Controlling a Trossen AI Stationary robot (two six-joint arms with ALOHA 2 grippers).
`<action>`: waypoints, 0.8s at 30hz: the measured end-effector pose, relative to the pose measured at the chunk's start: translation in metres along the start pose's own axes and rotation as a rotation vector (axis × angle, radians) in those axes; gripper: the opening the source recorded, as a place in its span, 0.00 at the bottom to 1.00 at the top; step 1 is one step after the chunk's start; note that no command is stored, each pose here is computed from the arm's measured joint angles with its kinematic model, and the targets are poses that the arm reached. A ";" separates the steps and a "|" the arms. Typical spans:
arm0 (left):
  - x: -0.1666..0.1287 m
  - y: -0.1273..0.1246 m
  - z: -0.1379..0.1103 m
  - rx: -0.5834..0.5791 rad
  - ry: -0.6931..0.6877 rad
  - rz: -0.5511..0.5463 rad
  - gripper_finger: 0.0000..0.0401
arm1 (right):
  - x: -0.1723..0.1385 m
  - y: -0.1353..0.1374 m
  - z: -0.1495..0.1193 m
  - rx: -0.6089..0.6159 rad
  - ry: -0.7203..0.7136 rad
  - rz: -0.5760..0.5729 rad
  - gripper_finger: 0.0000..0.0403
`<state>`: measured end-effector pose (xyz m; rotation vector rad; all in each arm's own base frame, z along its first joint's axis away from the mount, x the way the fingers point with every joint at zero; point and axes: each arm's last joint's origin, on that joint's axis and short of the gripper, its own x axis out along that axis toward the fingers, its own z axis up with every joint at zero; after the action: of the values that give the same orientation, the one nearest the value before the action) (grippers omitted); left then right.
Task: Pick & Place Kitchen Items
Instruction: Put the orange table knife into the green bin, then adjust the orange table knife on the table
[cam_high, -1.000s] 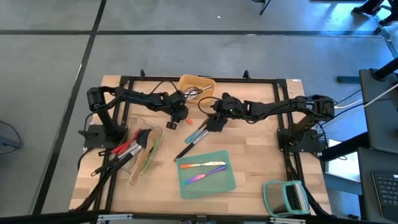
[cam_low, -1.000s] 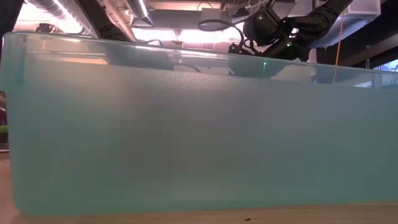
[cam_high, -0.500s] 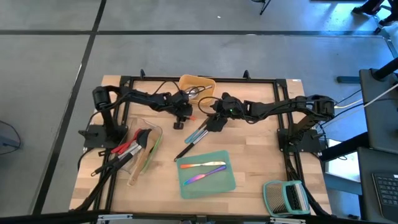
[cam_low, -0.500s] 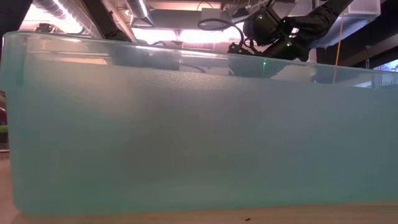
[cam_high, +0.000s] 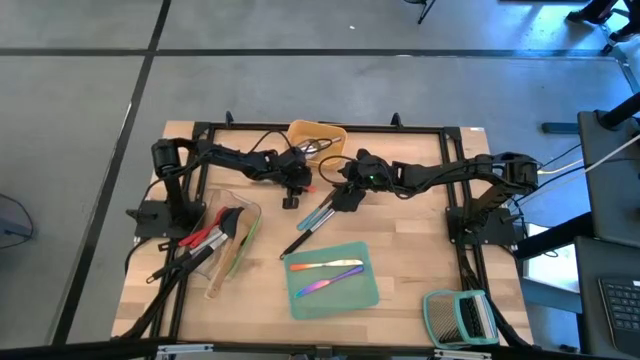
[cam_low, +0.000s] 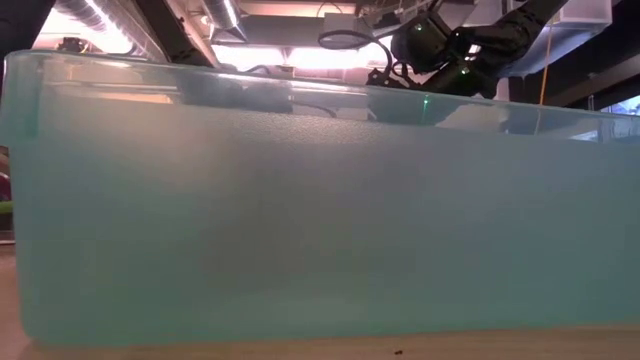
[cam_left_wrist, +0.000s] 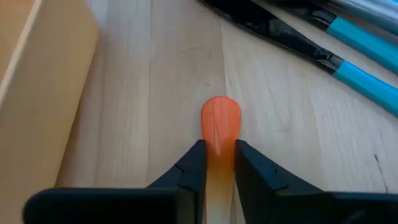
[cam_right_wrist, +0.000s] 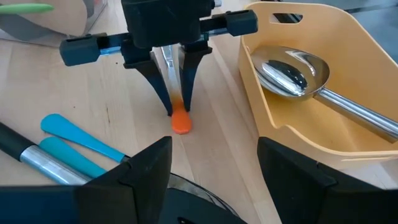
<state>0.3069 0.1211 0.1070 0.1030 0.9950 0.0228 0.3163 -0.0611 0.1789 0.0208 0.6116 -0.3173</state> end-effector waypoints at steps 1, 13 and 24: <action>0.000 0.000 0.001 0.001 -0.006 0.003 0.13 | 0.000 0.000 0.000 0.000 0.000 0.000 0.60; -0.002 0.003 0.007 -0.017 -0.039 0.066 0.01 | 0.000 0.001 -0.002 0.009 0.018 0.038 0.60; -0.072 0.004 0.023 -0.027 -0.086 0.175 0.03 | 0.037 0.007 -0.014 0.070 -0.079 0.082 0.60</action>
<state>0.2868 0.1185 0.1801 0.1646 0.8969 0.1911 0.3395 -0.0632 0.1463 0.0997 0.5197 -0.2587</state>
